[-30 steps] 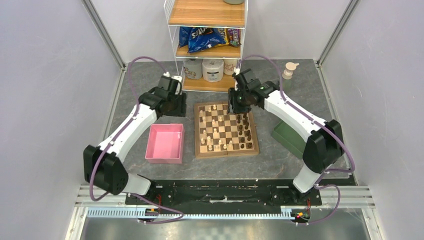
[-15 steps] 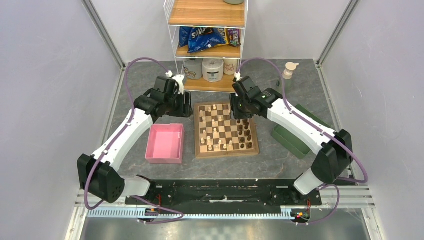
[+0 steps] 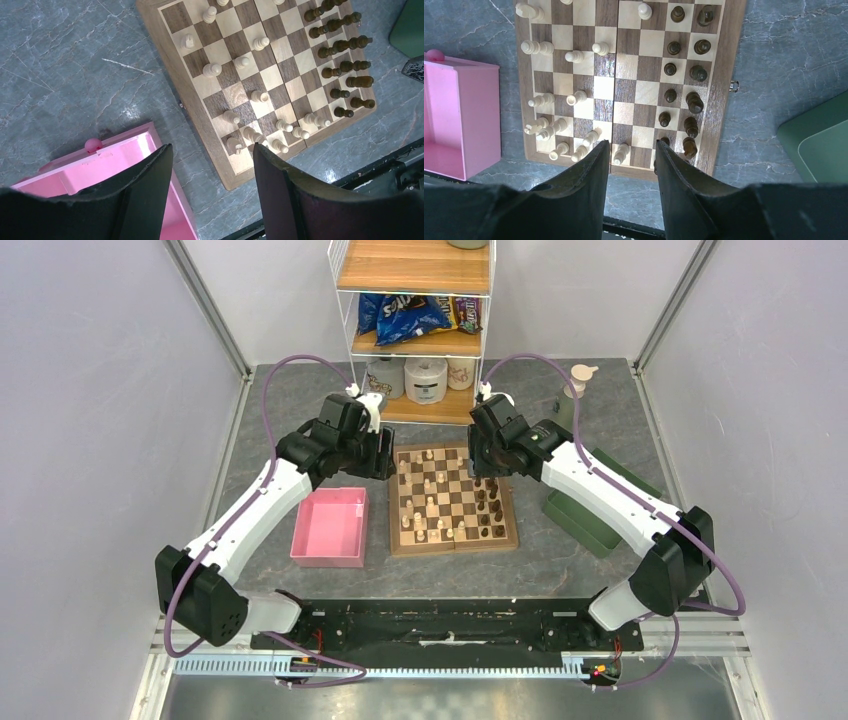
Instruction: Set up the chess pieces on the board
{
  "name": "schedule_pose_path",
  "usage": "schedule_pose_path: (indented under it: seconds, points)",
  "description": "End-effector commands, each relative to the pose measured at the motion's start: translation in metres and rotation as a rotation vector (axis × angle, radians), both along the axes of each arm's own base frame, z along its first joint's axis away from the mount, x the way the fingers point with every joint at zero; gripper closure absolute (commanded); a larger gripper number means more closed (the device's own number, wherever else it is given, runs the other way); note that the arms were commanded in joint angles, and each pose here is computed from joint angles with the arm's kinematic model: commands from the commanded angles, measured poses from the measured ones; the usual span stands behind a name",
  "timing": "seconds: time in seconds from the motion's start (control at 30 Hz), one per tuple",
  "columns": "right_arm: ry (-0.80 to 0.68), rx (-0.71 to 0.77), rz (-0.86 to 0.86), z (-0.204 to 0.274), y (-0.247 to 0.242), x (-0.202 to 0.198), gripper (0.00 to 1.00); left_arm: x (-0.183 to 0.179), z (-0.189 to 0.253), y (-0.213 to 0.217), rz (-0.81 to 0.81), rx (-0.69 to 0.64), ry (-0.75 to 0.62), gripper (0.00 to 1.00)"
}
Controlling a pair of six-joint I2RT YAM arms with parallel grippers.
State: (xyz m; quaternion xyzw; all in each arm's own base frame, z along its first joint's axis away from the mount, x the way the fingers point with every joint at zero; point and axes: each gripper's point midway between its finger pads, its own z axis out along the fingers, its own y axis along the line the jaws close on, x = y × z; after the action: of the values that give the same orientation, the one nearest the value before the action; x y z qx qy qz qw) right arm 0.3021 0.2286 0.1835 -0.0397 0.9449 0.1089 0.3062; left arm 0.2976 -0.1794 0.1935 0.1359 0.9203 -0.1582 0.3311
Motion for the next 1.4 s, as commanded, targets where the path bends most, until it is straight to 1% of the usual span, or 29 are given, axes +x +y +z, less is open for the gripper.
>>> schedule_pose_path:
  seconds: [0.0, 0.13, 0.27, 0.4, 0.57, 0.9, 1.17, 1.37]
  points:
    - [-0.056, 0.027, -0.029, 0.014, -0.001, 0.007, 0.53, 0.004, 0.002, 0.001, -0.014, 0.023, -0.020, 0.32]
    - [-0.058, 0.024, -0.031, 0.013, 0.000, 0.009, 0.53, -0.008, -0.004, -0.003, -0.037, 0.012, 0.013, 0.33]
    - [-0.051, 0.028, -0.034, 0.009, 0.002, 0.012, 0.53, -0.014, -0.011, 0.005, -0.008, 0.031, 0.019, 0.33]
    - [-0.038, 0.034, -0.027, 0.006, 0.006, 0.013, 0.53, -0.012, -0.016, 0.007, 0.000, 0.045, 0.030, 0.32]
    - [-0.042, 0.030, -0.024, 0.006, 0.005, 0.014, 0.53, -0.003, -0.010, 0.001, -0.014, 0.042, 0.011, 0.32]
    - [-0.049, 0.029, -0.054, 0.005, -0.002, 0.021, 0.53, 0.015, -0.008, -0.015, -0.055, 0.033, 0.018, 0.32]
    - [-0.134, 0.074, -0.054, 0.020, -0.004, 0.029, 0.52, 0.013, -0.015, -0.014, -0.066, 0.046, 0.025, 0.32]
    - [-0.137, 0.081, -0.084, 0.017, -0.005, 0.039, 0.51, 0.010, -0.022, -0.008, -0.059, 0.072, 0.032, 0.33]
